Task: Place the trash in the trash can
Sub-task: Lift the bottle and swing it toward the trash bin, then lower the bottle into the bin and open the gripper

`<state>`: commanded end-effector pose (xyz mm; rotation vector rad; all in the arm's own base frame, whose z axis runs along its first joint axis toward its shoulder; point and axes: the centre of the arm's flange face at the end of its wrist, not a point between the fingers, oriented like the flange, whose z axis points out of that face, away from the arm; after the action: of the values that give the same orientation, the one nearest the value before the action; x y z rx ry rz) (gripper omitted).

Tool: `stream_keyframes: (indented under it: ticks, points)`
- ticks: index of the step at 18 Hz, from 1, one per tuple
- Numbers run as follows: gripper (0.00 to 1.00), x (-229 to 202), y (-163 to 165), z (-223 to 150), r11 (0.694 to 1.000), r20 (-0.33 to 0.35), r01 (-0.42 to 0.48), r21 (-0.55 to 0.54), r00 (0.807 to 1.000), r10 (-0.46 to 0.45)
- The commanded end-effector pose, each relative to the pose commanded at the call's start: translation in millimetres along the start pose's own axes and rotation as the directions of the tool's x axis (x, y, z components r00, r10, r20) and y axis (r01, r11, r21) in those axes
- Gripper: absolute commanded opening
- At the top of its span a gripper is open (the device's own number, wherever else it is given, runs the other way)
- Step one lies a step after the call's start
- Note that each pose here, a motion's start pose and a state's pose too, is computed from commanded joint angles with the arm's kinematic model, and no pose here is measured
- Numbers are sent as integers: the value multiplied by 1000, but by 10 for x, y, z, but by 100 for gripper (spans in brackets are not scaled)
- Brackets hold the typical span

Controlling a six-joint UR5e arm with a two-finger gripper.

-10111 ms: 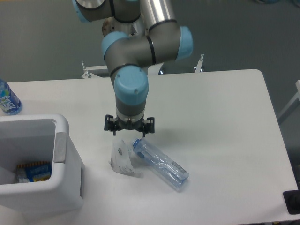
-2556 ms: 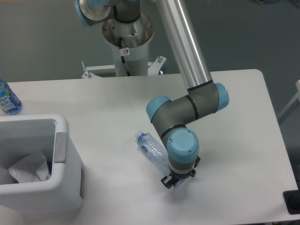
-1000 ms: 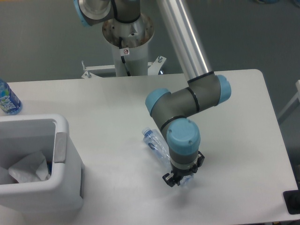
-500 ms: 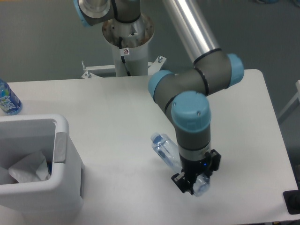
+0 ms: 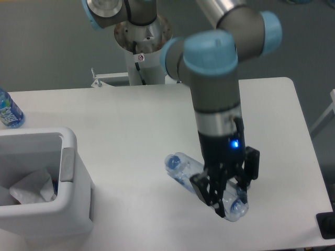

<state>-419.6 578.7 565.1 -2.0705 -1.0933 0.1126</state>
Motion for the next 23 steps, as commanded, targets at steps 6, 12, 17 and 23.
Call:
stream_keyframes:
  ticks: [6,12,17,23]
  points:
    - [52,626,139,-396,999,-85,-39,23,996,40]
    - [52,1126,318,-664,999,-145,-27,27,989,30]
    - [52,1422,466,-723,999,-180,-33,14,983,35]
    - [52,1954,860,-568,994,-234,-101,-40,968,89]
